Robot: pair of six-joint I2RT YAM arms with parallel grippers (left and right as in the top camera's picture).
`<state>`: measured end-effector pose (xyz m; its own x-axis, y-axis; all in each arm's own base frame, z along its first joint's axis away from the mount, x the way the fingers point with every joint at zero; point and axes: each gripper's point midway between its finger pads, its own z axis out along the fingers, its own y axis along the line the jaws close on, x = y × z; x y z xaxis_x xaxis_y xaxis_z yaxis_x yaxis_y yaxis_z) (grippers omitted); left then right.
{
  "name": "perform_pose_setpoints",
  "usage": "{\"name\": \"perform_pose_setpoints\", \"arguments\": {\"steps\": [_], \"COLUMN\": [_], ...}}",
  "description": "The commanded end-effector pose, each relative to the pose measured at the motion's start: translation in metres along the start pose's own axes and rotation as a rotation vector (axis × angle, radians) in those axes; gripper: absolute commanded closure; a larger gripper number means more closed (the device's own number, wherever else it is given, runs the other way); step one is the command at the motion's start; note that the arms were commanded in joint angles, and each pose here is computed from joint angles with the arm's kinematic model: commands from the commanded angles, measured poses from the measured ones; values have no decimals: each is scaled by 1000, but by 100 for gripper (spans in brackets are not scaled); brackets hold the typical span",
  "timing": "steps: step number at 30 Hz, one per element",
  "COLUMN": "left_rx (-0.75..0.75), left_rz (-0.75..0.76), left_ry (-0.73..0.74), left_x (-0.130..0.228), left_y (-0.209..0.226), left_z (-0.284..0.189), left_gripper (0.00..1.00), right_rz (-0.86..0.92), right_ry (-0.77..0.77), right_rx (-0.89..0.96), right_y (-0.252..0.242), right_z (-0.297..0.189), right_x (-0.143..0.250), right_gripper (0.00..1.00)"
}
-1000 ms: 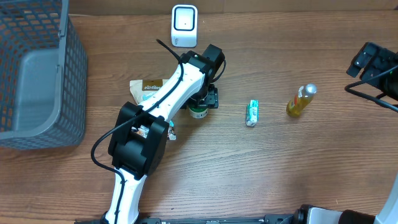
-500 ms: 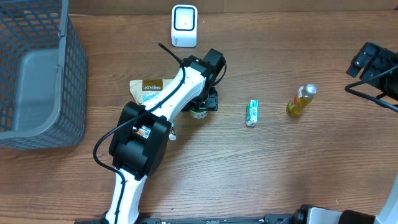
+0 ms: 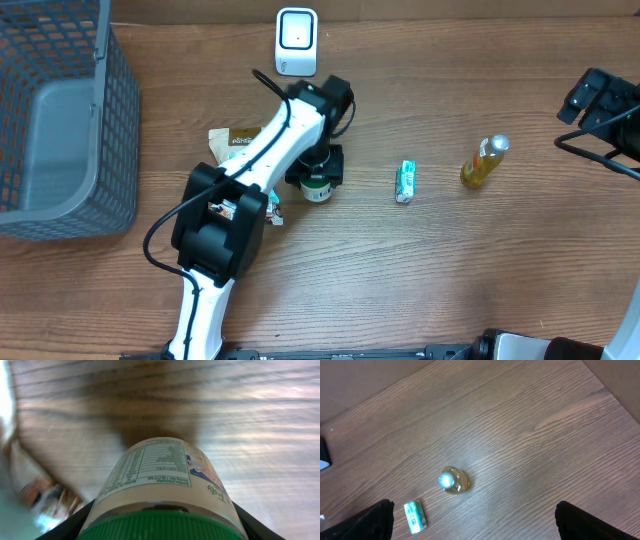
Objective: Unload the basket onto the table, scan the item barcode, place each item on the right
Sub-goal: 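Lower the left gripper onto the green-lidded jar and grasp it, then lift the jar with the left gripper and tilt it toward the scanner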
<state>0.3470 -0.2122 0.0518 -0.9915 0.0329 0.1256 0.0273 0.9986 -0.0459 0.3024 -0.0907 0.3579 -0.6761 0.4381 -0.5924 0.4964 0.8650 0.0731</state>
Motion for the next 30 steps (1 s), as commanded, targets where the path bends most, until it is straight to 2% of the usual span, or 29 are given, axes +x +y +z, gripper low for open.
{"name": "perform_pose_setpoints", "arguments": {"steps": [1, 6, 11, 13, 14, 23, 30], "left_rx": [156, 356, 526, 551, 564, 687, 700], "left_rz": [-9, -21, -56, -69, -69, -66, -80], "left_ry": [-27, 71, 208, 253, 259, 311, 323], "left_x": [-14, 4, 28, 37, 37, 45, 45], "left_y": [-13, -26, -42, -45, -47, -65, -68], "left_z": [-50, -95, -116, -120, -122, -136, -138], "left_gripper": [84, 82, 80, 88, 96, 96, 96], "right_rz": [-2, -2, -2, -2, -2, -2, -2], "right_ry": [-5, -5, -5, -5, -5, -5, -5], "right_rx": [2, 2, 2, 2, 2, 2, 2], "right_y": [-1, -1, -1, -1, -1, -1, -1], "right_z": [0, 0, 0, 0, 0, 0, 0], "right_x": [-1, -1, -1, -1, -1, -1, -1], "right_gripper": [0, 0, 0, 0, 0, 0, 0]}}
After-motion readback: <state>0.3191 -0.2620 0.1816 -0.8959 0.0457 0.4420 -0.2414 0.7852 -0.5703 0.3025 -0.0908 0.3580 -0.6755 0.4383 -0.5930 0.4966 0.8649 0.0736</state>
